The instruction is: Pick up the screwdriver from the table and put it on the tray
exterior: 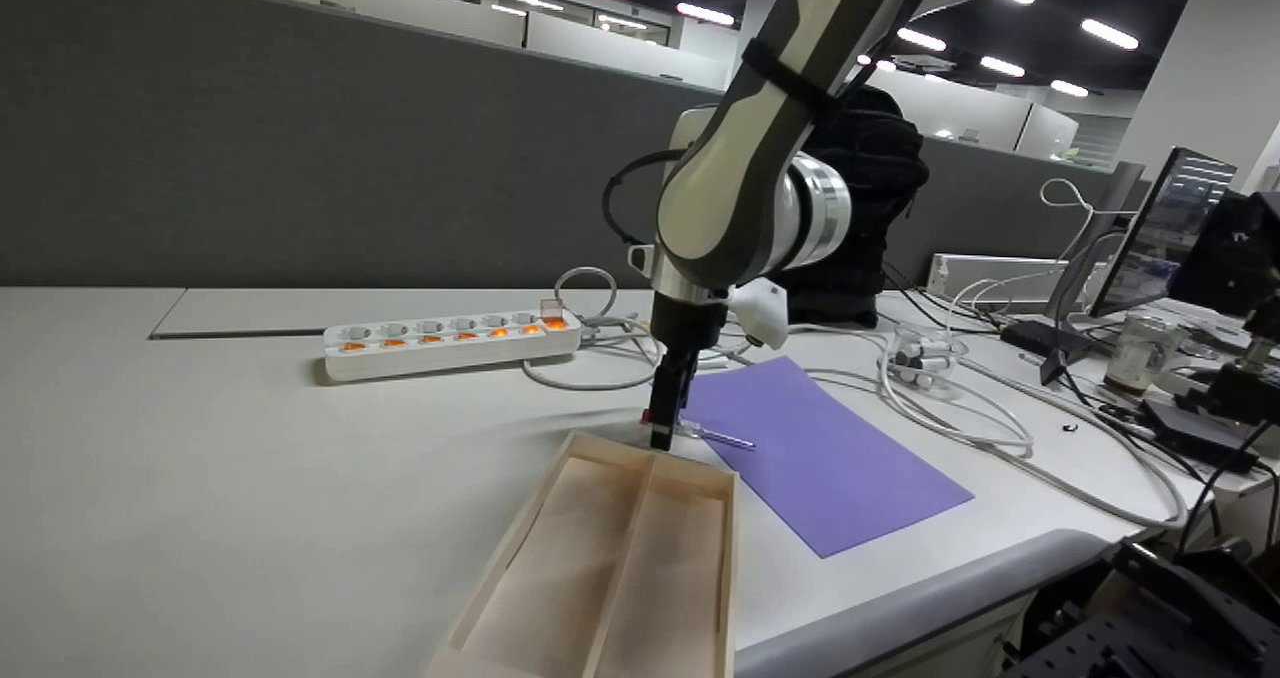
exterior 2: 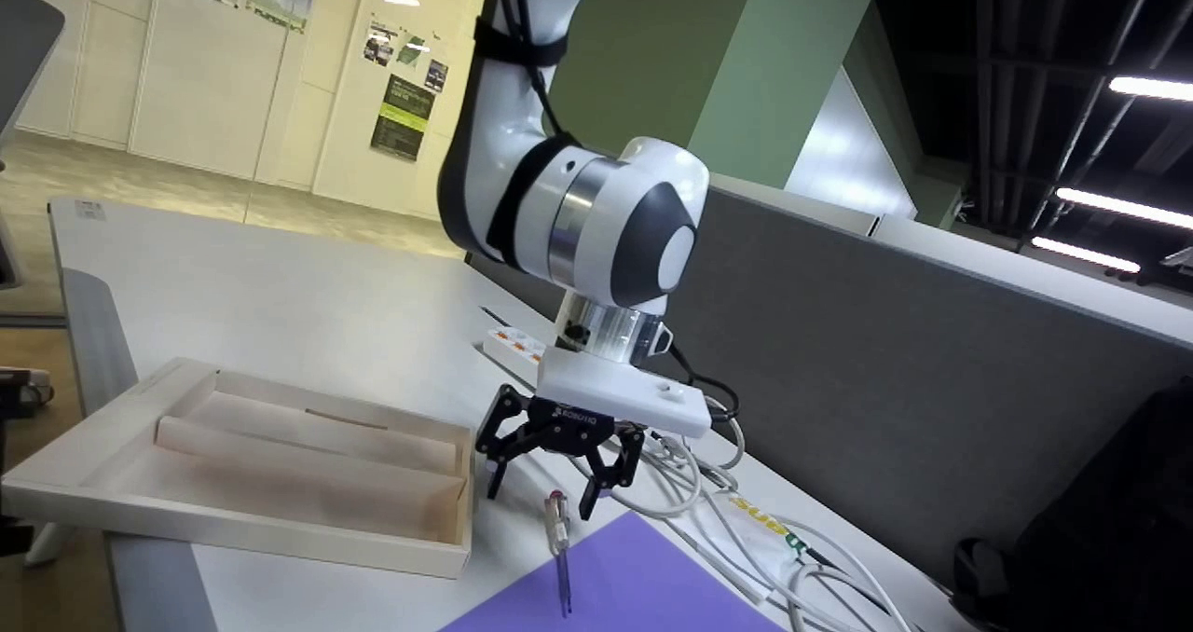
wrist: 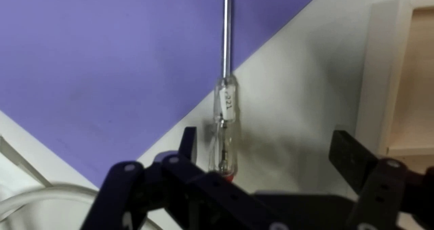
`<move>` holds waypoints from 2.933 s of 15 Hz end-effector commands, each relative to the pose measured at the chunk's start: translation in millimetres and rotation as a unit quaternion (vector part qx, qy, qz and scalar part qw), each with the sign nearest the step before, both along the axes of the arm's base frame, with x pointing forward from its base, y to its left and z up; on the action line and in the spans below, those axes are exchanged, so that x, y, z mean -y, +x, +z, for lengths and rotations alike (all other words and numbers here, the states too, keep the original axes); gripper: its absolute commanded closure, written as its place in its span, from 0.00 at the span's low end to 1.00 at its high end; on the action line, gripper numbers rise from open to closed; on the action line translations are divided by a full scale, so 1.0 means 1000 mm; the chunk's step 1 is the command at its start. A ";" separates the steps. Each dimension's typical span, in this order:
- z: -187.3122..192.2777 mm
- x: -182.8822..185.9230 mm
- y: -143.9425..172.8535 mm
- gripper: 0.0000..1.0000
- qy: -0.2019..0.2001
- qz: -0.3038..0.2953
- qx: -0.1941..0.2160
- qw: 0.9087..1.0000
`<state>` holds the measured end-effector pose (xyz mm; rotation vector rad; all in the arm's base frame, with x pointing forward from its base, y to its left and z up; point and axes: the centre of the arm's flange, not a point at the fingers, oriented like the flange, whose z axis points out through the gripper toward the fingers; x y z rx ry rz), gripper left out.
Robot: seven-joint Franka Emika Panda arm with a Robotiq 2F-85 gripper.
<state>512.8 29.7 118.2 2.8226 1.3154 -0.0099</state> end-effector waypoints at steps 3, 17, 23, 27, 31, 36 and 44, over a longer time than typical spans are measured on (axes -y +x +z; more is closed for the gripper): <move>0.007 0.012 0.014 0.25 0.000 -0.011 0.009 1.000; 0.000 0.026 0.017 0.95 -0.011 -0.018 0.005 1.000; 0.031 -0.003 0.003 0.95 -0.028 0.047 0.026 0.998; 0.058 -0.037 -0.011 0.95 -0.058 0.150 0.057 0.985; 0.076 -0.078 -0.032 0.95 -0.063 0.238 0.066 0.967; 0.075 -0.112 -0.057 0.95 -0.052 0.289 0.047 0.955; 0.044 -0.134 -0.069 0.95 -0.058 0.328 0.027 0.943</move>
